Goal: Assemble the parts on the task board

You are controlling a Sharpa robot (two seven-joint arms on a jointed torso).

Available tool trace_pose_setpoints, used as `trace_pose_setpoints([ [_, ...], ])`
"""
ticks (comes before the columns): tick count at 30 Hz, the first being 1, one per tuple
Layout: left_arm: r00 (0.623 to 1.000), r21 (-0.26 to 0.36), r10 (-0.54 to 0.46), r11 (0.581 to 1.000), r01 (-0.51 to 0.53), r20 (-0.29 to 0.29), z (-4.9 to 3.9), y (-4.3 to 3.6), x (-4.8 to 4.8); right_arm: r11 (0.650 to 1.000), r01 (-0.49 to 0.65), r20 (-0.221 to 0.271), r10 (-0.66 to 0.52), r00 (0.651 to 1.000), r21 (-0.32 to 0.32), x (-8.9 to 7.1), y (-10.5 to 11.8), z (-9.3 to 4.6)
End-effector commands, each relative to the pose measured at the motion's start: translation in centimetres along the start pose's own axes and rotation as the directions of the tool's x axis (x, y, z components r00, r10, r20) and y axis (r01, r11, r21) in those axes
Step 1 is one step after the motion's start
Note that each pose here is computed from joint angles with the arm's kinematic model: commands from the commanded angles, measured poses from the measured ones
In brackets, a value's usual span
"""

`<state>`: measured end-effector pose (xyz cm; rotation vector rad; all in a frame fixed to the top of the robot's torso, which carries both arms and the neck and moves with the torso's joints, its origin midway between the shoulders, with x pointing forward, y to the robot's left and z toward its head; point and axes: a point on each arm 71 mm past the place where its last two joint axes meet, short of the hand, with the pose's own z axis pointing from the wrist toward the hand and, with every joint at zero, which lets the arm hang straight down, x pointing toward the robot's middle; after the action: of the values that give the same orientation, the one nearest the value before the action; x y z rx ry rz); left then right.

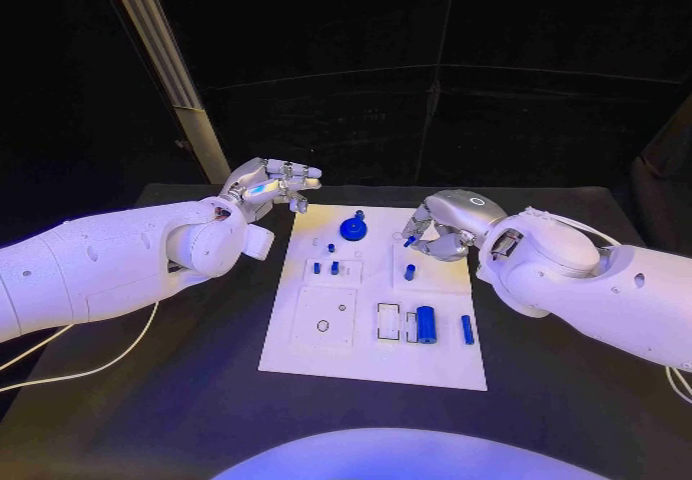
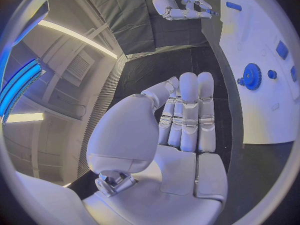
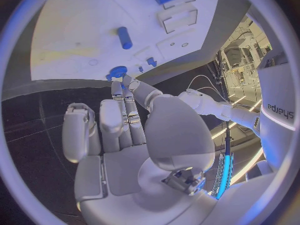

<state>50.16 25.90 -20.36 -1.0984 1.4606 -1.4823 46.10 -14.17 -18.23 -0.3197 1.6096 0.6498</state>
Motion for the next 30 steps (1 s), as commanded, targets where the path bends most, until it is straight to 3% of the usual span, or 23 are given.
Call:
trace_pose_setpoints([
  [1,1.0,0.004,-0.008,1.0,0.008,-0.01,0.11,-0.13,0.29,0.999,-0.025,0.018,0.026,1.0,-0.048,-0.1,1.9,0.7],
  [7,1.0,0.003,-0.012,1.0,0.012,-0.02,0.21,-0.13,0.7,0.993,-0.039,-0.026,0.037,0.999,-0.115,0.9,4.9,2.5],
  [14,0.999,0.004,-0.015,1.0,0.016,-0.029,0.26,-0.15,1.08,0.986,-0.048,-0.092,0.034,0.995,-0.161,2.8,6.9,3.5],
  [25,0.999,0.009,-0.019,1.0,0.02,-0.039,0.3,-0.22,1.46,0.977,-0.047,-0.174,0.01,0.985,-0.208,5.7,9.1,3.5],
  [30,0.999,0.01,-0.02,1.0,0.02,-0.041,0.35,-0.23,1.54,0.975,-0.041,-0.187,-0.001,0.982,-0.219,6.3,9.6,3.5],
])
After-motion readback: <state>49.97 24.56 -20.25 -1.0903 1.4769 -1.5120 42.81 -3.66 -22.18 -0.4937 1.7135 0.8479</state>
